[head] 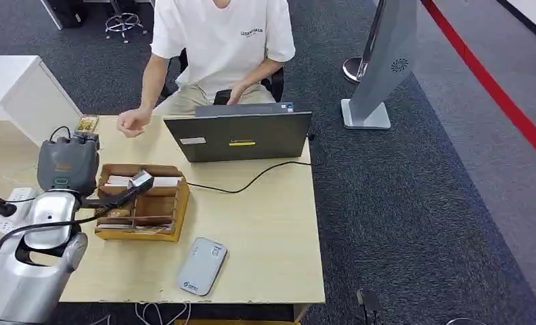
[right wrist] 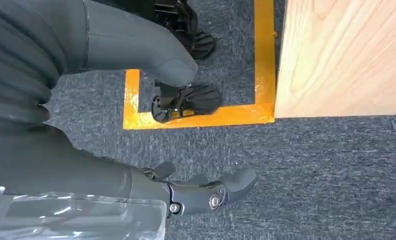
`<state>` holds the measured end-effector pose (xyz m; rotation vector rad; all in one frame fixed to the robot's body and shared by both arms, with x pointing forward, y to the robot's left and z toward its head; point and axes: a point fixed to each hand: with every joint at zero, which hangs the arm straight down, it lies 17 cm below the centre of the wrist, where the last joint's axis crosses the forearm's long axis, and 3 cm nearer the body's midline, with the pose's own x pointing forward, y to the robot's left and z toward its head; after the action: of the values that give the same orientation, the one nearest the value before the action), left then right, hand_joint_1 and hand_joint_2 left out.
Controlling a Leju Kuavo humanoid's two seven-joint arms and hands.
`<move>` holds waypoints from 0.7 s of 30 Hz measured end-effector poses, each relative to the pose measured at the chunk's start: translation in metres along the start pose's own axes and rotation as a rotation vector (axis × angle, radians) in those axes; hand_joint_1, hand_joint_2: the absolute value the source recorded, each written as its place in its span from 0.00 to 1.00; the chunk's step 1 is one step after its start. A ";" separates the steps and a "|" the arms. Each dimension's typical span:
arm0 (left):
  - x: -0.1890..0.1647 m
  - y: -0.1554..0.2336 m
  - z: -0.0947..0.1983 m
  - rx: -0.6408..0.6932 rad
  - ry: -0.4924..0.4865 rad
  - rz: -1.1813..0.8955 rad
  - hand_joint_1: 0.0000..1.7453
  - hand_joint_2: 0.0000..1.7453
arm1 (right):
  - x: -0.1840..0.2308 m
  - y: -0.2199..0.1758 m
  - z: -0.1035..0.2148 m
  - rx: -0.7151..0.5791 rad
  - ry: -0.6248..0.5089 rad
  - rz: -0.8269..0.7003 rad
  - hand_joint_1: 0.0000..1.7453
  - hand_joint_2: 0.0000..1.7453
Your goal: Pass the card to the sensor for recognition and then transmit it.
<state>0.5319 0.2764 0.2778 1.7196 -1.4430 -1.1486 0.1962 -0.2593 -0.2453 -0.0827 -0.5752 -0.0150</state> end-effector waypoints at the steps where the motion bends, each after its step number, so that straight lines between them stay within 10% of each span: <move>1: 0.010 0.002 0.004 0.012 -0.021 0.013 1.00 1.00 | -0.001 0.000 0.000 0.000 0.002 0.000 0.00 1.00; 21: 0.184 0.062 0.096 0.162 -0.369 0.262 1.00 1.00 | -0.012 0.007 0.004 -0.008 0.016 0.000 0.00 1.00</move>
<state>0.4240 0.0909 0.2473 1.4113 -1.9679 -1.2761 0.1842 -0.2523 -0.2486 -0.0901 -0.5590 -0.0179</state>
